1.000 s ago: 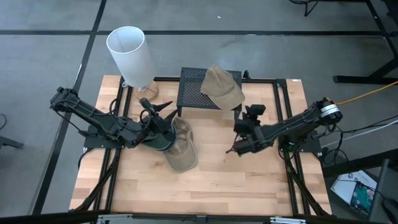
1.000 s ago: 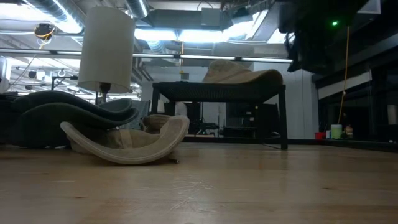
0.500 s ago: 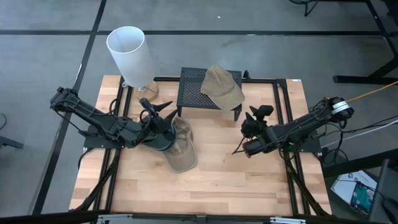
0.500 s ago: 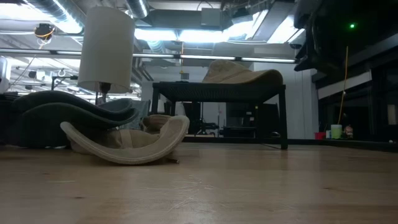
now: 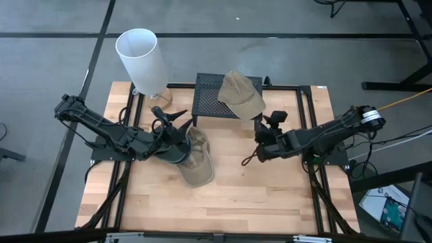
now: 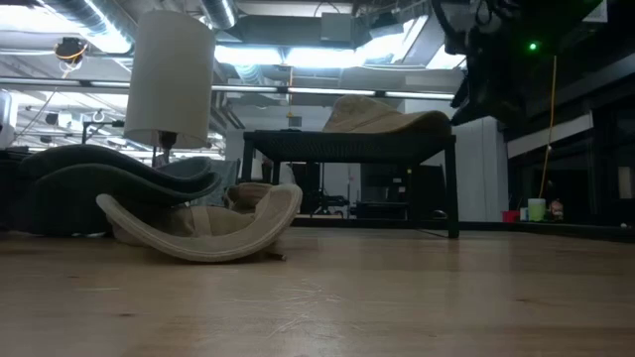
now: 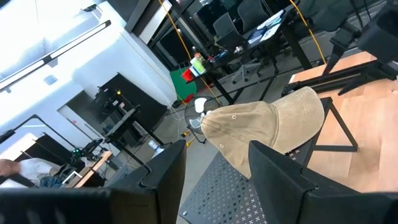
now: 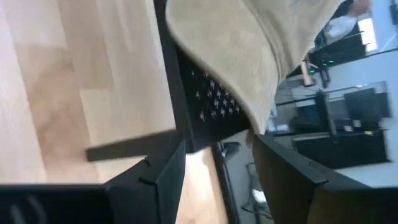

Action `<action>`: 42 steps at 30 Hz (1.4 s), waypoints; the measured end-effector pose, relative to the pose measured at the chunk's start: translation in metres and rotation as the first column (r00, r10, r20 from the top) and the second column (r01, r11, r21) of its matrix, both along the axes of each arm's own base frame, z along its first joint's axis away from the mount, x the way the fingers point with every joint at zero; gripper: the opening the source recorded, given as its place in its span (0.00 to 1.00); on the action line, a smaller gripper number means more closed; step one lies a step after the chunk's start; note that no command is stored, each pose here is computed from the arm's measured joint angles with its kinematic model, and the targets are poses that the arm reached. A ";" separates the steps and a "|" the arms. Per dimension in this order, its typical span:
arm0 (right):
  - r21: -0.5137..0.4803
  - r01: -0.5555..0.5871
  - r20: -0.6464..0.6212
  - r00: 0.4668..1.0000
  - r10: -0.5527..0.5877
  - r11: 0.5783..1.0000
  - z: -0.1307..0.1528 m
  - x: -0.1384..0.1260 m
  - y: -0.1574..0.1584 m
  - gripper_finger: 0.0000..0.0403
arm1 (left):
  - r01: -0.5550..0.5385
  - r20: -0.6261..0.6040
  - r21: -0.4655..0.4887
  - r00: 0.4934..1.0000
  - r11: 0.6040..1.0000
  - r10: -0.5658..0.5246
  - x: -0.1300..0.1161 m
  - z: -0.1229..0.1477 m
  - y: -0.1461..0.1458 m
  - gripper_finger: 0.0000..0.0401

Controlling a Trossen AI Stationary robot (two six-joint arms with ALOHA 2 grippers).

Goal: Pick & Place hat
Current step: Put the right brown cap on the shelf

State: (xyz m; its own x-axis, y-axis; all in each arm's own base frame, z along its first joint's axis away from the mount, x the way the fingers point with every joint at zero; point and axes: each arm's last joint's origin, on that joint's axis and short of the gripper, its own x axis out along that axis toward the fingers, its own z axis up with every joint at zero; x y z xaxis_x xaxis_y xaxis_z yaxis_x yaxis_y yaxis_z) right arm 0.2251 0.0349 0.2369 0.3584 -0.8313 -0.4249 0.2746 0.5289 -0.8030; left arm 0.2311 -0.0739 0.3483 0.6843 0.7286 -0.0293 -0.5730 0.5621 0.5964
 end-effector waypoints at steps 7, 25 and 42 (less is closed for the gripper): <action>0.017 -0.025 0.085 0.996 0.023 1.000 0.022 -0.011 -0.004 0.46 | 0.000 0.000 0.000 1.000 1.000 0.000 0.000 0.000 0.000 0.42; -0.007 0.018 -0.043 0.999 -0.018 1.000 0.013 0.010 -0.036 0.46 | 0.000 0.001 0.000 1.000 1.000 0.000 0.000 0.000 0.000 0.42; -0.036 0.038 -0.047 0.998 -0.039 0.999 0.010 0.022 -0.048 0.09 | 0.000 -0.012 0.011 1.000 1.000 0.000 0.000 0.000 0.000 0.42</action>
